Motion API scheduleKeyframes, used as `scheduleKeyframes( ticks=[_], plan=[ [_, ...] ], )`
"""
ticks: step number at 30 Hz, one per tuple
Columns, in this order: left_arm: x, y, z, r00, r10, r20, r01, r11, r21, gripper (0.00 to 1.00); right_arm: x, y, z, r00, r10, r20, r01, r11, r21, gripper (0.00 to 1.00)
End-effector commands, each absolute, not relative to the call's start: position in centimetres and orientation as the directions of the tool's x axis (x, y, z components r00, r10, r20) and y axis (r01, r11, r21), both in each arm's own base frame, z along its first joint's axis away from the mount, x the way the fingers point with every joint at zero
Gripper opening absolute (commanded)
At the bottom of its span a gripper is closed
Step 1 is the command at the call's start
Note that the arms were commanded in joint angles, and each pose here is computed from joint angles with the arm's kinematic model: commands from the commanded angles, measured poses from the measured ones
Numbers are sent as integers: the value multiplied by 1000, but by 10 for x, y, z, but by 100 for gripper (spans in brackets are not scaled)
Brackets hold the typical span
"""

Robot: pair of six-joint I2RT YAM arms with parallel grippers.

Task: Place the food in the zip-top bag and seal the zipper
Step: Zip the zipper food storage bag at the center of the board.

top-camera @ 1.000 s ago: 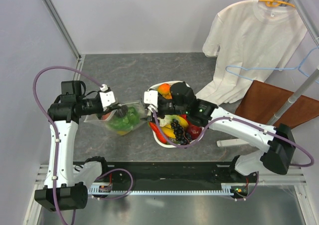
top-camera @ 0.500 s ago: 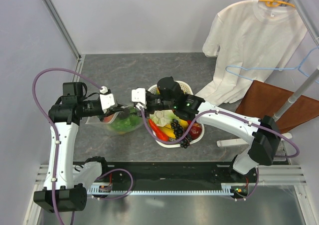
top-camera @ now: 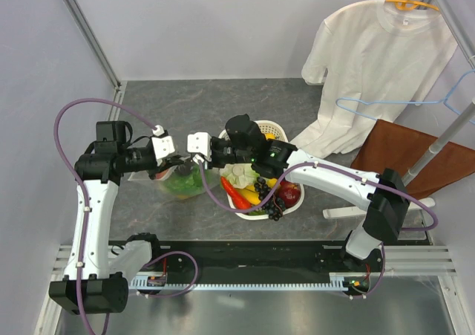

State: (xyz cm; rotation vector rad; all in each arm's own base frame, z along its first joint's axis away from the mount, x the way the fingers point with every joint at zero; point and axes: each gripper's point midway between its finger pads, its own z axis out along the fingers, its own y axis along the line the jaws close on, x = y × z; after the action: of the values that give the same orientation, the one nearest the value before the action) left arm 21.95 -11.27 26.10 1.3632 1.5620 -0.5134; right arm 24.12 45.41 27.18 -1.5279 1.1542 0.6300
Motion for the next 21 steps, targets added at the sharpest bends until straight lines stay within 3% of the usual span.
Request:
scheduleKeyframes(
  ticks=[1, 21],
  plan=[
    [221, -97, 255, 47, 576, -816, 887, 351, 299, 2, 272, 439, 296, 405, -321, -856, -869, 156, -470, 0],
    [238, -41, 252, -55, 695, -717, 778, 480, 405, 2, 325, 402, 287, 400, -355, -845, -816, 282, -505, 0]
  ],
)
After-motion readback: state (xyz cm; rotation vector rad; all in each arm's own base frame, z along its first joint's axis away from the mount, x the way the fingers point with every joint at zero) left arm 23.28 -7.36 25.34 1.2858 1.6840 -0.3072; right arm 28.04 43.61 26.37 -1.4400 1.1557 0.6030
